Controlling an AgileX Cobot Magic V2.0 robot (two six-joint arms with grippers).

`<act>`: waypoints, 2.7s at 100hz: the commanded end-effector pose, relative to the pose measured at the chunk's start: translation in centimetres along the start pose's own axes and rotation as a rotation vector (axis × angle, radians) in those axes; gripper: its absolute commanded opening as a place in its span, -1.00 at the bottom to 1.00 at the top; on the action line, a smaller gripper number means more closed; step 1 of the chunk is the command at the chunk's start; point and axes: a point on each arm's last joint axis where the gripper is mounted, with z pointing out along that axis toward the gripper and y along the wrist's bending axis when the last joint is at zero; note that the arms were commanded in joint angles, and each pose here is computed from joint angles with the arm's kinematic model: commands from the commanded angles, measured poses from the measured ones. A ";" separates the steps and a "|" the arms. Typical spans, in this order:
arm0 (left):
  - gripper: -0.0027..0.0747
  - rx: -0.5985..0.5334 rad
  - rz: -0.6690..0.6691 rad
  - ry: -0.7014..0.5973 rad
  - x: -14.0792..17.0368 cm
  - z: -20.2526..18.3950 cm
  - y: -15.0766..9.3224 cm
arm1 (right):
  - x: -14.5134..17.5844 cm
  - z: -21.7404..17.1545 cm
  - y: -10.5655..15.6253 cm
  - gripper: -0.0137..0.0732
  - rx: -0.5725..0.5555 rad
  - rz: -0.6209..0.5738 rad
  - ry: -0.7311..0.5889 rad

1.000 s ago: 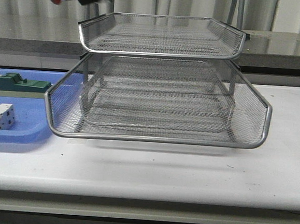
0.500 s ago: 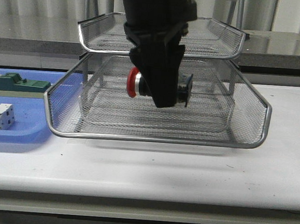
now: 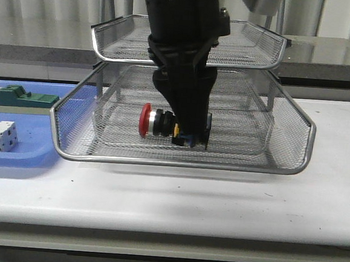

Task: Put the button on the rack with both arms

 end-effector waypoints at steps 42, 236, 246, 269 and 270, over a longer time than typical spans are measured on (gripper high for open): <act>0.31 -0.253 -0.196 -0.184 1.8 -12.0 -0.2 | -1.3 -0.6 -0.1 -0.84 0.011 -0.006 -0.088; 0.20 -1.158 -1.006 -0.980 28.6 -12.3 -20.8 | -1.3 -0.6 -0.1 -0.84 0.011 -0.006 -0.088; 0.20 -1.158 -1.006 -0.980 28.6 -12.3 -20.8 | -1.3 -0.6 -0.1 -0.84 0.011 -0.006 -0.088; 0.20 -1.158 -1.006 -0.980 28.6 -12.3 -20.8 | -1.3 -0.6 -0.1 -0.84 0.011 -0.006 -0.088; 0.20 -1.158 -1.006 -0.980 28.6 -12.3 -20.8 | -1.3 -0.6 -0.1 -0.84 0.011 -0.006 -0.088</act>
